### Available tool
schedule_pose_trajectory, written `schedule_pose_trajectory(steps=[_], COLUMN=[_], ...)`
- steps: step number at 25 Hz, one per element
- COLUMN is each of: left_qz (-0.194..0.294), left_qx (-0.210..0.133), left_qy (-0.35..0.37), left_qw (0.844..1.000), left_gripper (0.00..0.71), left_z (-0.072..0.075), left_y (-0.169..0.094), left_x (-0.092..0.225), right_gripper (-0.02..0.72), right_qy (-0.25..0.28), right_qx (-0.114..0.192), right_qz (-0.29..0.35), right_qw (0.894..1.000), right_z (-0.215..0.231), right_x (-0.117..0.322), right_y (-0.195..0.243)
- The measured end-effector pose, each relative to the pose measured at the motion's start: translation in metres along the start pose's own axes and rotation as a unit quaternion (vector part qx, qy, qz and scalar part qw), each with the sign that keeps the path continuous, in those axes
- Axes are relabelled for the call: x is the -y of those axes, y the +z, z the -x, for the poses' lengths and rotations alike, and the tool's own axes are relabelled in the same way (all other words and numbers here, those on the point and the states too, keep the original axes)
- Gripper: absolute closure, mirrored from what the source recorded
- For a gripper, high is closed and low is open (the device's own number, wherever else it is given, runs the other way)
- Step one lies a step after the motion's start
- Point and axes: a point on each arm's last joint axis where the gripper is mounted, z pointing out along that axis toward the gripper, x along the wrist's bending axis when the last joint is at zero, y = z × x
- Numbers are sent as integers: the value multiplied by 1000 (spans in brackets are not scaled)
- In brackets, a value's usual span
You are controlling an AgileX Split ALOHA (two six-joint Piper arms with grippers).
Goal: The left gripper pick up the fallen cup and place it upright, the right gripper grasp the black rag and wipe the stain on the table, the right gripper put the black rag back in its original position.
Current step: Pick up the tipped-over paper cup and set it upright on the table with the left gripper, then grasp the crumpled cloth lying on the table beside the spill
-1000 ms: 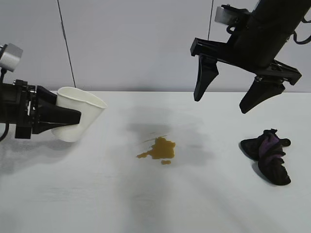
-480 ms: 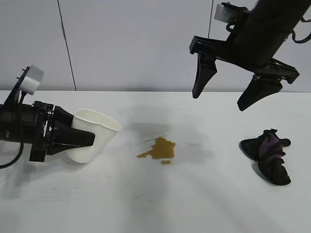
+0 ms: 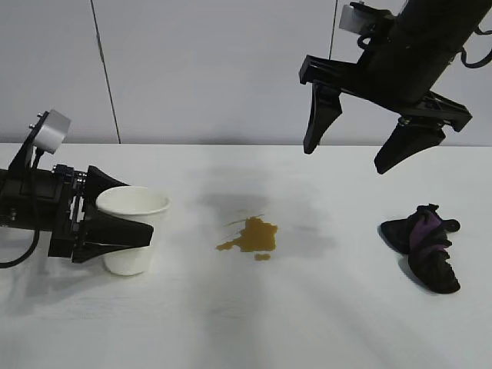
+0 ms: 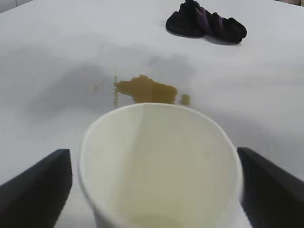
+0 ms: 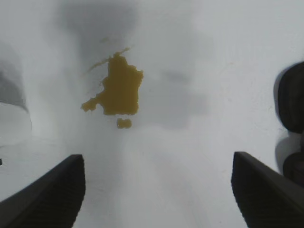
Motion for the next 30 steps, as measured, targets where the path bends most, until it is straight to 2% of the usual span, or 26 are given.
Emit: schedule_pose_trajectory(steps=[3, 5, 9, 12, 14, 16, 20, 24, 30], left_qz=[-34, -52, -97, -155, -193, -211, -213, -210, -208], left_qx=[-85, -123, -157, -193, -211, -218, -214, -208, -207], left_qy=[-87, -136, -200, -236, -240, -240, -251, -260, -264], left_qw=[992, 982, 962, 940, 928, 922, 920, 919, 919], left_gripper=[17, 17, 17, 17, 17, 17, 17, 17, 17], left_z=[10, 22, 36, 37, 35, 33, 33, 34, 34], left_y=[-15, -20, -17, -10, -7, -4, -2, -1, 0], left_x=[-30, -54, -97, -112, -116, -119, -121, -121, -121], right_gripper=[126, 126, 126, 126, 126, 126, 126, 126, 126], right_qy=[0, 0, 1, -5, -9, -2, 15, 41, 46], right_qx=[-1, -2, -4, 3, 21, 50, 108, 136, 163], right_qz=[6, 13, 19, 18, 18, 20, 19, 1, -46], right_qw=[1000, 1000, 1000, 1000, 1000, 999, 994, 990, 984], right_z=[0, 0, -1, 0, 4, 12, 39, 66, 83], right_x=[-1, -2, -3, -3, -3, -4, -9, -12, -8], right_y=[0, 0, 0, 0, 0, -1, -2, 7, 30])
